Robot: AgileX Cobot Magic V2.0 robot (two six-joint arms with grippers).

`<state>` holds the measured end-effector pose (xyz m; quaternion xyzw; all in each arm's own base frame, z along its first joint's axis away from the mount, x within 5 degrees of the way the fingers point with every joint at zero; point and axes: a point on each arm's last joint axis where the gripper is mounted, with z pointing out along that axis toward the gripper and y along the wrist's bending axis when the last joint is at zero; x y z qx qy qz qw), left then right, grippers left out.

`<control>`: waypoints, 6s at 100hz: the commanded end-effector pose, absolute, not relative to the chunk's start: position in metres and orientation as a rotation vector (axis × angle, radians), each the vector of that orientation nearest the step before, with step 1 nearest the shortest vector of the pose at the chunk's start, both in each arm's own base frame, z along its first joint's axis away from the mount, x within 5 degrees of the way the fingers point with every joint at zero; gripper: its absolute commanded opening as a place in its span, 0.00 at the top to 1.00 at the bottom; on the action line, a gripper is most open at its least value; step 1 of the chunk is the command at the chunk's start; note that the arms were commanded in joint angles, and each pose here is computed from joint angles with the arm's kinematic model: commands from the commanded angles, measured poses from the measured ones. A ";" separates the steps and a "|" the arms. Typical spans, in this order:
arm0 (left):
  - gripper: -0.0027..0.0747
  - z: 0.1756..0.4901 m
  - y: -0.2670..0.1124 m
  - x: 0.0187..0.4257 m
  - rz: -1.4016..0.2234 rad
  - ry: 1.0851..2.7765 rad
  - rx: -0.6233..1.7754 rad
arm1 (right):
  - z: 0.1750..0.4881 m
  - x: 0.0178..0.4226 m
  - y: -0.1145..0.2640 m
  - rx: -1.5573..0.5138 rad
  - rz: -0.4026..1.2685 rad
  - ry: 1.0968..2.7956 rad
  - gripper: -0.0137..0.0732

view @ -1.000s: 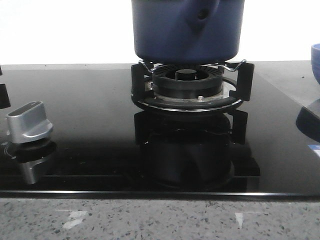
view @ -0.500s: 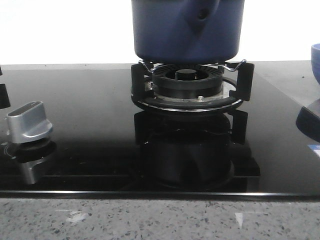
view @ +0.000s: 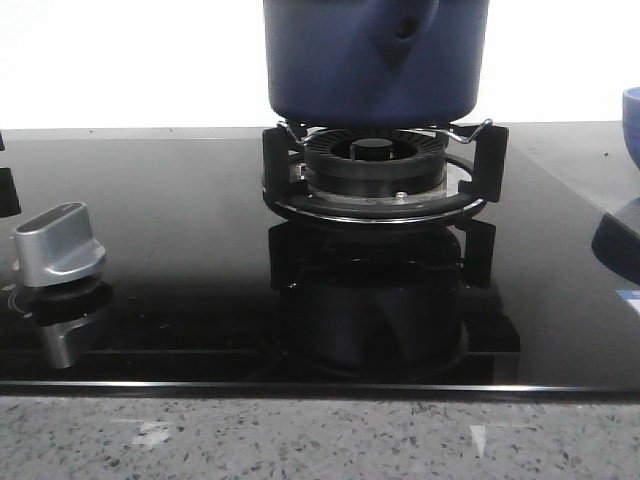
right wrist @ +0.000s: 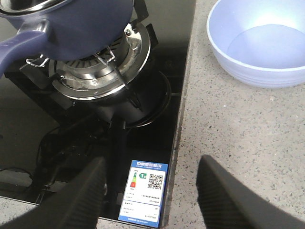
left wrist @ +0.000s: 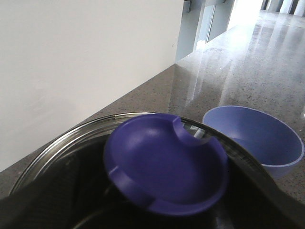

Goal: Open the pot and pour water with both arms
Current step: 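Lower right gripper onto the light blue bowl rim and grasp it, then lift the light blue bowl with right gripper toward the saucepan, then tilt the bowl with right gripper to pour water into saucepan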

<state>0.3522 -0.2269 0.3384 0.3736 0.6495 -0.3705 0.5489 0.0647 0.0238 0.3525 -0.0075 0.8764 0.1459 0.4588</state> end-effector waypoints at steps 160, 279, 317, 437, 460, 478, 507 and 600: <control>0.57 0.434 -0.117 0.337 -0.769 1.352 0.717 | 0.369 0.139 0.006 0.118 0.122 2.224 0.40; 0.57 0.435 -0.071 0.347 -0.692 1.370 0.650 | 0.339 0.300 -0.095 0.510 -0.078 2.551 0.40; 0.57 0.435 -0.071 0.347 -0.692 1.370 0.650 | 0.317 0.313 -0.099 0.514 -0.067 2.604 0.71; 0.57 0.435 -0.071 0.347 -0.692 1.370 0.650 | 0.445 0.312 -0.053 0.316 0.127 2.444 0.90; 0.57 0.435 -0.071 0.347 -0.692 1.370 0.650 | 0.467 0.331 -0.009 0.127 0.184 2.389 0.90; 0.57 0.435 -0.071 0.347 -0.692 1.370 0.650 | 0.473 0.350 0.025 0.000 0.232 2.361 0.90; 0.57 0.435 -0.071 0.347 -0.692 1.370 0.650 | 0.476 0.371 0.065 -0.114 0.288 2.267 0.90; 0.57 0.435 -0.070 0.348 -0.683 1.374 0.641 | 0.454 0.338 0.084 -0.155 0.270 1.728 0.90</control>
